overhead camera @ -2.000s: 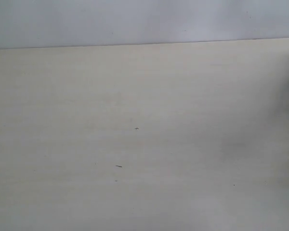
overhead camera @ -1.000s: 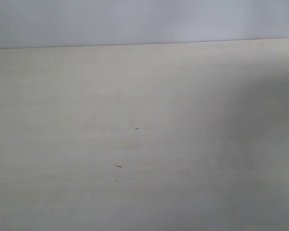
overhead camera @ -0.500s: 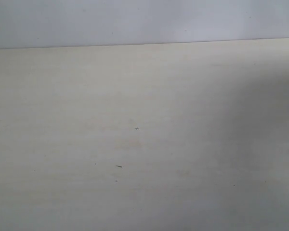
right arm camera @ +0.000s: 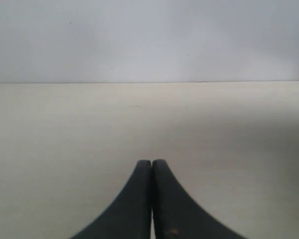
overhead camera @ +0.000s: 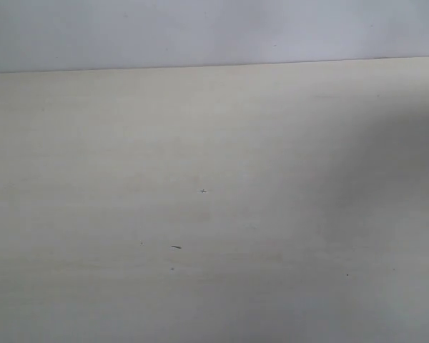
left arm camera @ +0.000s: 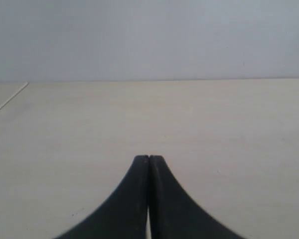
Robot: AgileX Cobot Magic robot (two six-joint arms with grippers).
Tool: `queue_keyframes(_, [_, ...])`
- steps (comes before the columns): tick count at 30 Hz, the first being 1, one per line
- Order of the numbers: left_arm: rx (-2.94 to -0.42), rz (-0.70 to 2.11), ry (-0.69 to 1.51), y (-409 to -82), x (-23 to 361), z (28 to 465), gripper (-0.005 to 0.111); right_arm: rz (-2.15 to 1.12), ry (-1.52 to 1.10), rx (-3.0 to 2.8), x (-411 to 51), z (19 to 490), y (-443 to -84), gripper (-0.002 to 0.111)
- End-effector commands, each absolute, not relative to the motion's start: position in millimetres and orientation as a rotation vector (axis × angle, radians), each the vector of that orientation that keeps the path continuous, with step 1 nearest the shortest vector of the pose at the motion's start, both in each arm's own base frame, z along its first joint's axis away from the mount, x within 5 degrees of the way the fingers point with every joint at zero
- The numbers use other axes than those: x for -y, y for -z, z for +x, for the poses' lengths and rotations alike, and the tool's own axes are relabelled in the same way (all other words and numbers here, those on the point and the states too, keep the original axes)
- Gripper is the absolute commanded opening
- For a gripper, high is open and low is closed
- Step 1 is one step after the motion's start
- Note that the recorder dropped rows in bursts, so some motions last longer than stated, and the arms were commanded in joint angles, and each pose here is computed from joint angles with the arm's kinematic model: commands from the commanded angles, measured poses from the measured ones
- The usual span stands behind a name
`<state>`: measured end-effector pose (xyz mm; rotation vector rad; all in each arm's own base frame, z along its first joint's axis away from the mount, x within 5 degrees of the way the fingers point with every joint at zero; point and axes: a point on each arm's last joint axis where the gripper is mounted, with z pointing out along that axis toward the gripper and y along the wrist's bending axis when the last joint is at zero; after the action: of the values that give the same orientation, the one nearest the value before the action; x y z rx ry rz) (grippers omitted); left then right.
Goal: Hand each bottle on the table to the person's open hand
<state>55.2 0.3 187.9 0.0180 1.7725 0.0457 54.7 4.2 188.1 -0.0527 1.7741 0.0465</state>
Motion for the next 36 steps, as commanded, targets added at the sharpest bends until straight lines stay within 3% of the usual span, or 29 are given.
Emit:
queue_keyframes(1, [-1.828,0.022,-0.008,-182.1,1.4,53.5,0.000,-0.049,-0.039,-1.767,-3.8,54.6,-187.5,0.000])
queue_keyframes(7, [-1.839,0.128,0.054,-180.8,6.8,52.7,0.000,-0.049,-0.039,-1.767,-3.8,54.6,-187.5,0.000])
queue_keyframes(36, [-1.814,0.127,0.049,-183.0,6.5,53.3,0.000,-0.049,-0.039,-1.767,-3.8,54.6,-187.5,0.000])
